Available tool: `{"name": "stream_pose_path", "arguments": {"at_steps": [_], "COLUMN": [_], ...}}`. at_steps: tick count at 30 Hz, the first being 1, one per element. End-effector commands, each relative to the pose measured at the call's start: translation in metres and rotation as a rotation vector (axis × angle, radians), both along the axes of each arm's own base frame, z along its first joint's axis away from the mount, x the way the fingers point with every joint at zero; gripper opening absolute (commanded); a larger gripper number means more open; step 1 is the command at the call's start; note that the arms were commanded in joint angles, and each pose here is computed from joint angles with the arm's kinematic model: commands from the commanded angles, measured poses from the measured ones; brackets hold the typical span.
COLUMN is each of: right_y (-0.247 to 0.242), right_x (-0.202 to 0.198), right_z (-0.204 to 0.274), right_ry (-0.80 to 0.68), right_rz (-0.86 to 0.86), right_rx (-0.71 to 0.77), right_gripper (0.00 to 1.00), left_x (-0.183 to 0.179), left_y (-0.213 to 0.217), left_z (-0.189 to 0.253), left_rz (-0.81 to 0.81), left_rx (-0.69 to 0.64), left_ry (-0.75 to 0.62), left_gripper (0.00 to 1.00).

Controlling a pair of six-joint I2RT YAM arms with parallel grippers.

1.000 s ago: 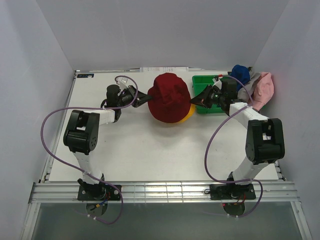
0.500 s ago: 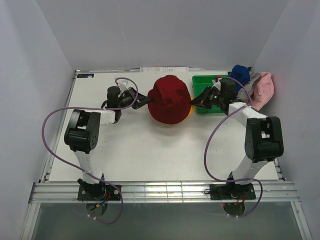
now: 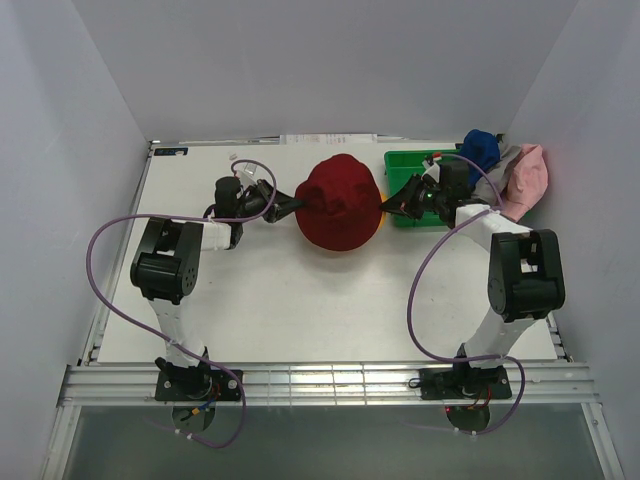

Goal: Stack the hats

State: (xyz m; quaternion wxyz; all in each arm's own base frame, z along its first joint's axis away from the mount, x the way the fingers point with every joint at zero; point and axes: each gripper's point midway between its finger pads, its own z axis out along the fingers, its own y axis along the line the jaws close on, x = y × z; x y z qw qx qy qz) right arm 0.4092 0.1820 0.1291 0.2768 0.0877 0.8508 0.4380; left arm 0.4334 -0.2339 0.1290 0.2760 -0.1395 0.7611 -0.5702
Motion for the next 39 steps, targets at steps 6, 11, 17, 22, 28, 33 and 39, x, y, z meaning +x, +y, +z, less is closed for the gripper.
{"name": "stream_pose_path", "arguments": {"at_steps": [6,11,17,22,28,33,39], "right_y": [-0.017,-0.018,-0.017,-0.016,-0.011,-0.006,0.003], "right_x": [-0.006,-0.002,0.001,0.003,0.01,0.019,0.033], "right_z": [-0.037,-0.028,-0.02,-0.016,0.002,0.012,0.019], "right_ry": [0.097,0.078,0.068,0.058,0.012,0.005,-0.007], "right_rz": [-0.015,-0.012,-0.001,0.004,0.021,0.052,0.1], "right_rx": [-0.123,-0.133,-0.14,-0.133,-0.122,-0.12,-0.127], "right_gripper": [0.08,0.08,0.08,0.08,0.08,0.08,0.08], "left_x": [0.008,0.009,0.011,0.014,0.019,0.03,0.048], "left_y": [0.018,0.02,0.021,0.022,0.021,0.021,0.019], "left_z": [-0.011,-0.001,0.01,0.022,0.035,0.05,0.062], "left_rz": [0.049,0.054,0.059,0.055,0.053,0.057,0.057], "left_rx": [0.032,0.029,0.021,0.012,0.003,-0.001,-0.027], "left_ry": [0.045,0.024,0.005,-0.021,-0.052,-0.096,-0.122], "left_gripper": [0.11,0.32,0.26,0.23,0.39,0.54,0.55]}}
